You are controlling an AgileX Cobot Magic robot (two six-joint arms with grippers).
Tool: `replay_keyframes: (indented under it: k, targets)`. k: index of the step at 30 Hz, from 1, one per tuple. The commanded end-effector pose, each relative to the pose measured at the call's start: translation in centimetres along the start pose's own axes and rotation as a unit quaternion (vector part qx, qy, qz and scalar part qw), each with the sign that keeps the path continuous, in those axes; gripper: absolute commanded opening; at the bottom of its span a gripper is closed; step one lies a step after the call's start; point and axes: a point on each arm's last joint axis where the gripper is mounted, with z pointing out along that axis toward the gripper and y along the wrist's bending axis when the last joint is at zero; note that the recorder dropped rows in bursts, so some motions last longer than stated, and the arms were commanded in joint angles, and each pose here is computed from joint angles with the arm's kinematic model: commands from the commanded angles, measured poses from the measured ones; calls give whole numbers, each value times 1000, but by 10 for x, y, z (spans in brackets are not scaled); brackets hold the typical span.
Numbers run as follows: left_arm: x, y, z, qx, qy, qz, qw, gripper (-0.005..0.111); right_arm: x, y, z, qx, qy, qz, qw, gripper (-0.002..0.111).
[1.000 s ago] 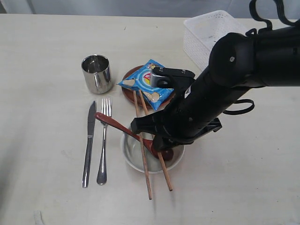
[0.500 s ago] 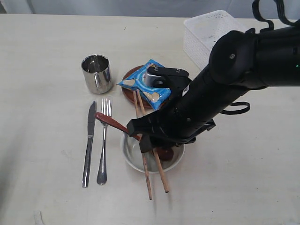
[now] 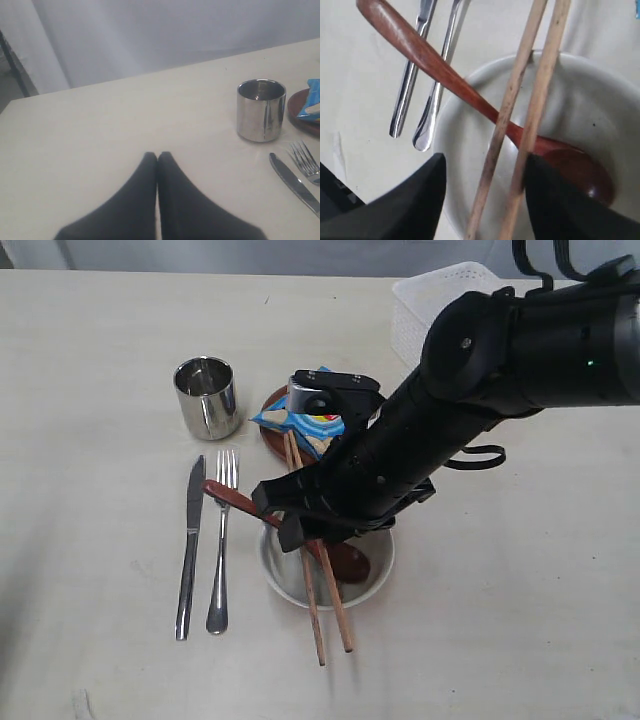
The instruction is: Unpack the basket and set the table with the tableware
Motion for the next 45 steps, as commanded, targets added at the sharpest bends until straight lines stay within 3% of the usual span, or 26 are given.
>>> replay_keyframes:
  k: [1,15,26,28,32,40,45]
  targets:
    - [0,0,0,-1,-4,-7,1000,0,-1,4,1,-15,2,7,1000,48]
    - [0,0,0,-2,-4,-6,1000,0,-1,8,-3,-25,5,-1,1000,48]
    - [0,0,0,-2,-4,-6,1000,0,-11,43,-90,-35,-112,-106,987,47]
    - [0,0,0,-2,-4,-6,1000,0,-7,49,-112,-32,-144,-120,982,37]
    - [0,0,0,-2,-4,-6,1000,0,15,59,-165,-24,-223,-170,959,0]
    - [0,0,0,-2,-4,-6,1000,0,69,68,-245,-34,-356,-225,906,0]
    - [0,0,0,-2,-4,-6,1000,0,92,69,-268,-45,-396,-236,886,0]
